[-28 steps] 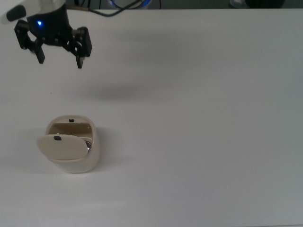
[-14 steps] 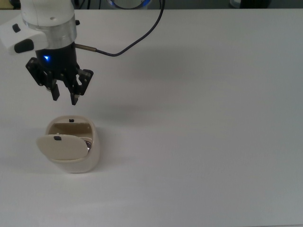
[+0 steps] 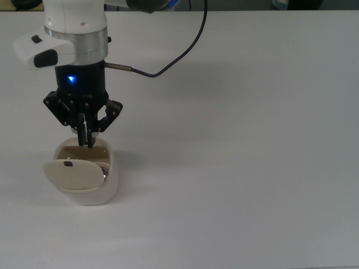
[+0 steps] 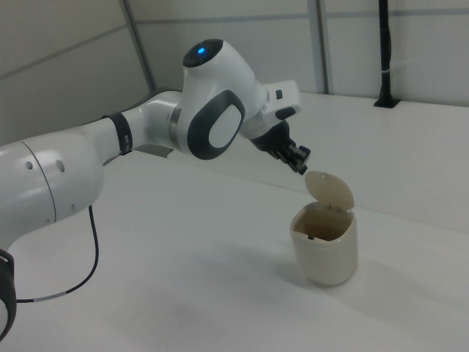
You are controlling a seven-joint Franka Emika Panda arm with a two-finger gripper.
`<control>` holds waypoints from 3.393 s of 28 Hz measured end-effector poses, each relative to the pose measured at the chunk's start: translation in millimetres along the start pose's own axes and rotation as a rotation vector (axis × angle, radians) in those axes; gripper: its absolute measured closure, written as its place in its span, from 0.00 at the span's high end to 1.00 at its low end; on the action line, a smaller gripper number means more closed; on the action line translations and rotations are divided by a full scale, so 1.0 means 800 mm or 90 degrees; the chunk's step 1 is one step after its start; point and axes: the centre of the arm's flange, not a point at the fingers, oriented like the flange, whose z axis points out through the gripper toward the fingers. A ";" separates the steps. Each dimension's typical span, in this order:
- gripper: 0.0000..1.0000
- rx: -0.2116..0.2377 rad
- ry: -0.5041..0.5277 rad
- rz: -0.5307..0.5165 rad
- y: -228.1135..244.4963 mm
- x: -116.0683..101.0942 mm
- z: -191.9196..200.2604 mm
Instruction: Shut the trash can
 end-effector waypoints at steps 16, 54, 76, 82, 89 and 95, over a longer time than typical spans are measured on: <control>0.16 -0.018 0.097 -0.006 0.015 0.022 -0.013; 0.16 -0.040 -0.101 -0.046 0.020 -0.026 0.081; 0.15 -0.038 -0.179 -0.081 0.024 -0.059 0.115; 0.15 -0.038 -0.183 -0.085 0.023 -0.062 0.118; 0.13 -0.037 -0.184 -0.087 0.022 -0.063 0.119; 0.13 -0.036 -0.184 -0.087 0.021 -0.062 0.119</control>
